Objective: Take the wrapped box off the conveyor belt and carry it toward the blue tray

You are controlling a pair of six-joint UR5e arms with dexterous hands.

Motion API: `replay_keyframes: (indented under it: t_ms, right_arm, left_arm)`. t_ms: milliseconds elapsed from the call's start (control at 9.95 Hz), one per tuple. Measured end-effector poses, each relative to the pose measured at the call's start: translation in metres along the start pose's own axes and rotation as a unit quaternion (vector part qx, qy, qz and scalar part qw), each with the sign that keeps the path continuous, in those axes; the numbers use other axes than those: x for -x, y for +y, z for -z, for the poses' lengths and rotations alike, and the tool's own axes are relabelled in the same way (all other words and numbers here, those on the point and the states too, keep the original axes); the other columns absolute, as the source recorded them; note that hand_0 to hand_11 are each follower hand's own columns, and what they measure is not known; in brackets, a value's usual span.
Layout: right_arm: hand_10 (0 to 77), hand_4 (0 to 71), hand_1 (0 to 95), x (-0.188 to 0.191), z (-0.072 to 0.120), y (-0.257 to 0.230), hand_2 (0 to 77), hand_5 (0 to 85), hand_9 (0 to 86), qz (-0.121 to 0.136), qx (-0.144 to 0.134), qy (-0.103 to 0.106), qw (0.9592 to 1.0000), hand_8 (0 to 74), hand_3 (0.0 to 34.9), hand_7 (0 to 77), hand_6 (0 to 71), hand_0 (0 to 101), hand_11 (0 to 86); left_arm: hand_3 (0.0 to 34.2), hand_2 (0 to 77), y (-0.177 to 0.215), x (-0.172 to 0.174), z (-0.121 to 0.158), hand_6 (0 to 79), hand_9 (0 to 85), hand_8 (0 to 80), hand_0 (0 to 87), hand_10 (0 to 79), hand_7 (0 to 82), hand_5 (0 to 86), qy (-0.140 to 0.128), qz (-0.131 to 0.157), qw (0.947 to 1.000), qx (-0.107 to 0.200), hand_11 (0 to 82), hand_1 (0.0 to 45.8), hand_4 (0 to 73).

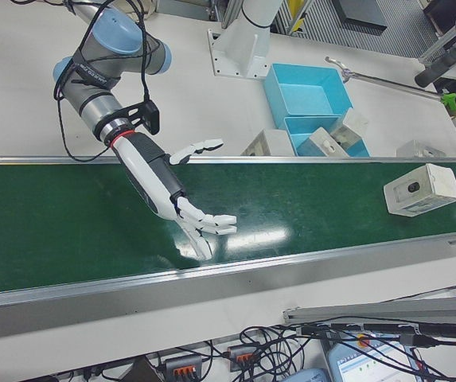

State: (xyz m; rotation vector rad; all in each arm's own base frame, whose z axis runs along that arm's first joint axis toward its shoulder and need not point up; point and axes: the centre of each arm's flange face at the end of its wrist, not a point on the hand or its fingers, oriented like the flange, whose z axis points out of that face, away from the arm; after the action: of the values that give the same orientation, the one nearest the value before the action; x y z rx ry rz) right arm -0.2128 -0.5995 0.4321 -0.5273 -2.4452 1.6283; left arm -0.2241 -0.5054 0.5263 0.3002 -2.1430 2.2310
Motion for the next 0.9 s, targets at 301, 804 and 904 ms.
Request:
replay_keyframes:
  t_ms: [301,804,904]
  right_arm:
    - [0.0,12.0,14.2,-0.0014,-0.0005,-0.0001,14.7,21.8,3.8,0.000,0.000,0.000,1.0000,0.0,5.4,19.6,3.8,47,1.1]
    - [0.0,13.1,14.2,-0.0017,-0.0001,0.0000,14.7,22.4,3.8,0.000,-0.002,0.000,1.0000,0.0,5.4,19.6,4.4,48,1.1]
    - [0.0,13.6,14.2,-0.0016,0.0002,0.0004,15.8,22.9,3.8,0.001,-0.003,0.001,1.0000,0.0,5.6,20.7,4.4,48,1.1]
  left_arm:
    - [0.0,0.5,0.0000,0.0000,0.0000,0.0,0.0,0.5,0.0,0.5,0.5,0.5,0.000,0.000,1.0000,0.000,0.0,0.0,0.0]
    - [0.0,0.5,0.0000,0.0000,0.0000,0.0,0.0,0.5,0.0,0.5,0.5,1.1,0.000,0.000,1.0000,0.000,0.0,0.0,0.0]
    - [0.0,1.1,0.0000,0.0000,0.0000,0.0,0.0,0.5,0.0,0.5,0.5,0.5,0.000,0.000,1.0000,0.000,0.0,0.0,0.0]
